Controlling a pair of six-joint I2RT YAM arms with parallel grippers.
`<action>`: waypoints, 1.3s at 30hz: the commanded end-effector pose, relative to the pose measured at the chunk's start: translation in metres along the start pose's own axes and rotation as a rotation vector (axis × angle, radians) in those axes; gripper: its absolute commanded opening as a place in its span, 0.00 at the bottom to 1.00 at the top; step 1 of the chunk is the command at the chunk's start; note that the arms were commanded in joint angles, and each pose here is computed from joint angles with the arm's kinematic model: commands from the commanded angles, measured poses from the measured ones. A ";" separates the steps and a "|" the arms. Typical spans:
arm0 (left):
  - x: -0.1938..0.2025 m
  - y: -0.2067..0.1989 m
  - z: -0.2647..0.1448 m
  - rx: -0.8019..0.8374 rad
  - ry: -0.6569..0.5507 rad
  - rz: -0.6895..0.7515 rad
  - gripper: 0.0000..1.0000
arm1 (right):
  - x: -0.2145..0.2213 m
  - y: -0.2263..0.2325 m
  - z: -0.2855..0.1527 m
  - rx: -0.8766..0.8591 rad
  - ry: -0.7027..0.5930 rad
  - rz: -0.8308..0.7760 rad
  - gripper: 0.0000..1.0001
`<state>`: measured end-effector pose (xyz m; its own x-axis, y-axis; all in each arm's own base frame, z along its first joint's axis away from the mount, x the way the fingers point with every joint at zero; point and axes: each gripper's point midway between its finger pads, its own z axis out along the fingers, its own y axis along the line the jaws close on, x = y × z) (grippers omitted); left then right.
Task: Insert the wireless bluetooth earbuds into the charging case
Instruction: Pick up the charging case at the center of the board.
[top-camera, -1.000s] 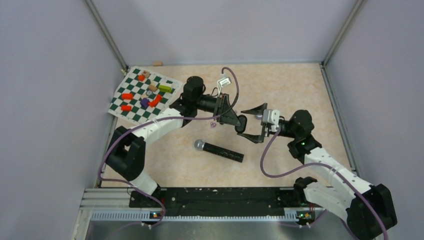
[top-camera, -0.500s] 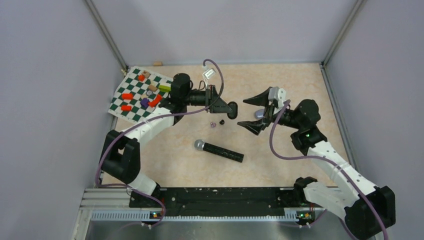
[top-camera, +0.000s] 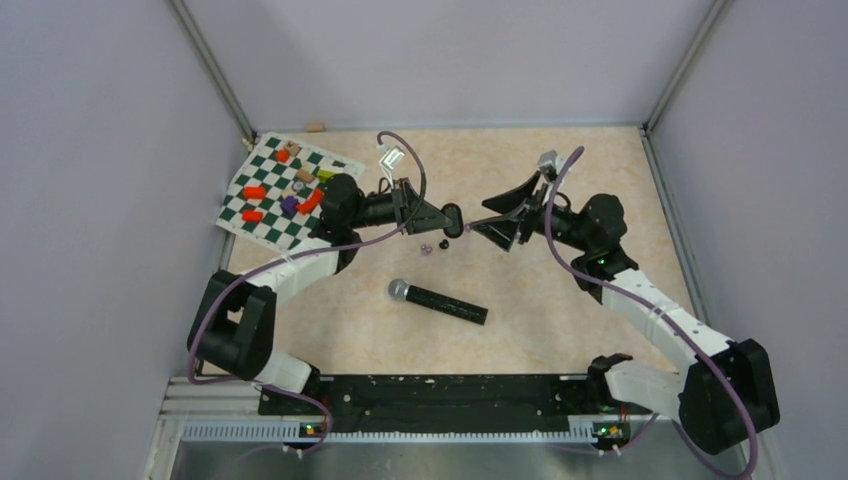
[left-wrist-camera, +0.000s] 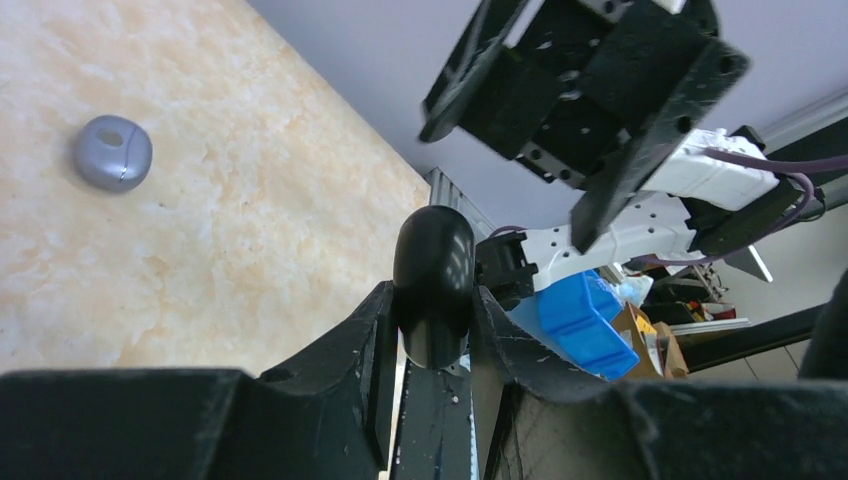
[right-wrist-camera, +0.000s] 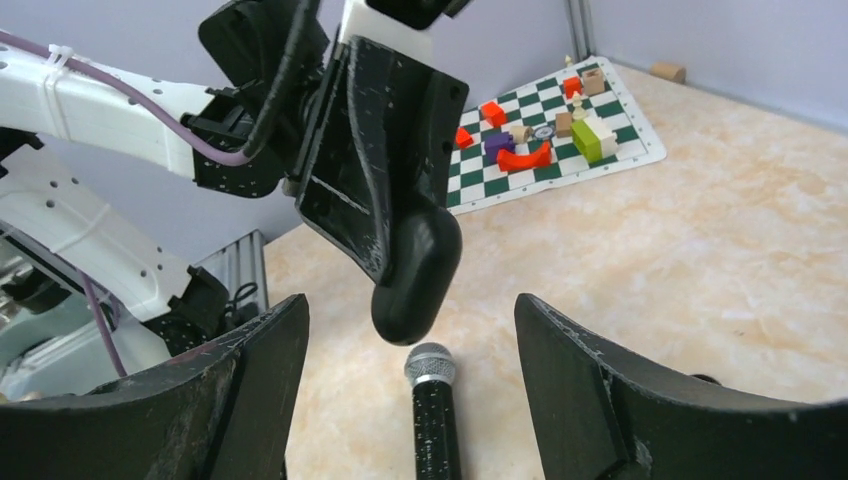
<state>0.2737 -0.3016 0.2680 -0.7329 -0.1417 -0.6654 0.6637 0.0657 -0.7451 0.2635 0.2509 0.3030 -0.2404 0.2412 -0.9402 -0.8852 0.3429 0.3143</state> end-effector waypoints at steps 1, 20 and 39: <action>-0.021 -0.047 -0.003 0.137 -0.079 0.156 0.00 | -0.005 0.004 0.002 -0.039 -0.037 0.038 0.73; -0.009 -0.048 0.004 0.152 -0.057 0.133 0.00 | 0.012 0.023 0.006 -0.171 -0.022 0.025 0.56; -0.001 -0.048 0.008 0.162 -0.036 0.137 0.00 | 0.023 0.036 0.013 -0.230 0.008 0.011 0.43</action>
<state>0.2519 -0.3125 0.2948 -0.6870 -0.1671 -0.7072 0.7219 -0.0459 -0.6905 0.2376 0.2767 0.2817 -0.3227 0.2242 -0.9196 -0.9190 0.1581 0.3610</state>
